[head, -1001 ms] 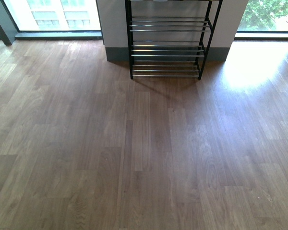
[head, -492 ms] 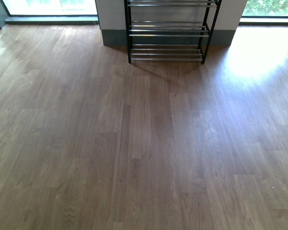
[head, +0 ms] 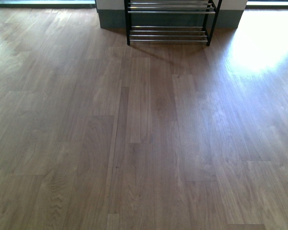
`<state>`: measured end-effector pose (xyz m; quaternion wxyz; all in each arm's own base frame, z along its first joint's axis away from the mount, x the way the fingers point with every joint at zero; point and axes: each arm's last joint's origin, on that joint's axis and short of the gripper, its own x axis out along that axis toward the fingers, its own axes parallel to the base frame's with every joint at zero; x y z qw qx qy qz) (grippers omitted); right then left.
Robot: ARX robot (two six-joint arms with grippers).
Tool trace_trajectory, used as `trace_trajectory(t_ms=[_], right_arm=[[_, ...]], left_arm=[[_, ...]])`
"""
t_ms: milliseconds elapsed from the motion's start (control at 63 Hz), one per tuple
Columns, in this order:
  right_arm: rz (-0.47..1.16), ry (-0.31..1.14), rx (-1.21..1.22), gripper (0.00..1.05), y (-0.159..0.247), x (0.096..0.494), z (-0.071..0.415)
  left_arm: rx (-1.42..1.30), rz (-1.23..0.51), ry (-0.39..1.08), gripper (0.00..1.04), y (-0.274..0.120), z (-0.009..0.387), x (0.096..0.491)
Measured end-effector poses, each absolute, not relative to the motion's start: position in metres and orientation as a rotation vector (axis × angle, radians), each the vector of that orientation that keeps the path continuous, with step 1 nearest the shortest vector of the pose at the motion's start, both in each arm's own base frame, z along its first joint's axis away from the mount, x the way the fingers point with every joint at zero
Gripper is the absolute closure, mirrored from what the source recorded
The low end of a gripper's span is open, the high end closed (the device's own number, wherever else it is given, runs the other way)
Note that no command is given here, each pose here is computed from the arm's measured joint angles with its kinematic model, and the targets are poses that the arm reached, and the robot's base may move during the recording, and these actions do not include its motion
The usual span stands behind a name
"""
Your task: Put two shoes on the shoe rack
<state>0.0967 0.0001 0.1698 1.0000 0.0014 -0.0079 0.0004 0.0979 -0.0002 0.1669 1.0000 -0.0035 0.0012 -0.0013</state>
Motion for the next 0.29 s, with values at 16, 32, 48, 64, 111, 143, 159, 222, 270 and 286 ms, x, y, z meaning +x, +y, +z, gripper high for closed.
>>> trace_trajectory(t_ms=[16, 32, 48, 64, 111, 143, 159, 222, 270, 286], right_arm=[[0.000, -0.015, 0.003, 0.09, 0.0000, 0.0967, 0.1698], [0.001, -0.016, 0.003, 0.09, 0.0001, 0.0967, 0.1698], [0.000, -0.015, 0.003, 0.09, 0.0000, 0.0967, 0.1698], [0.000, -0.015, 0.003, 0.09, 0.0000, 0.0967, 0.1698], [0.000, -0.015, 0.003, 0.09, 0.0000, 0.0967, 0.1698], [0.000, -0.015, 0.003, 0.09, 0.0000, 0.0967, 0.1698], [0.000, -0.015, 0.003, 0.09, 0.0000, 0.0967, 0.1698], [0.000, -0.015, 0.003, 0.09, 0.0000, 0.0967, 0.1698], [0.000, -0.015, 0.003, 0.09, 0.0000, 0.0967, 0.1698], [0.000, -0.015, 0.003, 0.09, 0.0000, 0.0967, 0.1698]], left_arm=[[-0.007, -0.003, 0.002, 0.09, -0.0003, 0.1669, 0.0979], [-0.007, -0.003, 0.002, 0.09, -0.0002, 0.1669, 0.0979], [-0.007, -0.003, 0.002, 0.09, -0.0002, 0.1669, 0.0979], [-0.007, -0.003, 0.002, 0.09, -0.0002, 0.1669, 0.0979], [-0.007, -0.003, 0.002, 0.09, -0.0003, 0.1669, 0.0979], [-0.007, -0.003, 0.002, 0.09, -0.0002, 0.1669, 0.0979], [-0.007, -0.003, 0.002, 0.09, -0.0002, 0.1669, 0.0979], [-0.007, -0.003, 0.002, 0.09, -0.0003, 0.1669, 0.0979], [-0.007, -0.003, 0.002, 0.09, -0.0002, 0.1669, 0.0979], [-0.007, -0.003, 0.002, 0.09, -0.0002, 0.1669, 0.0979]])
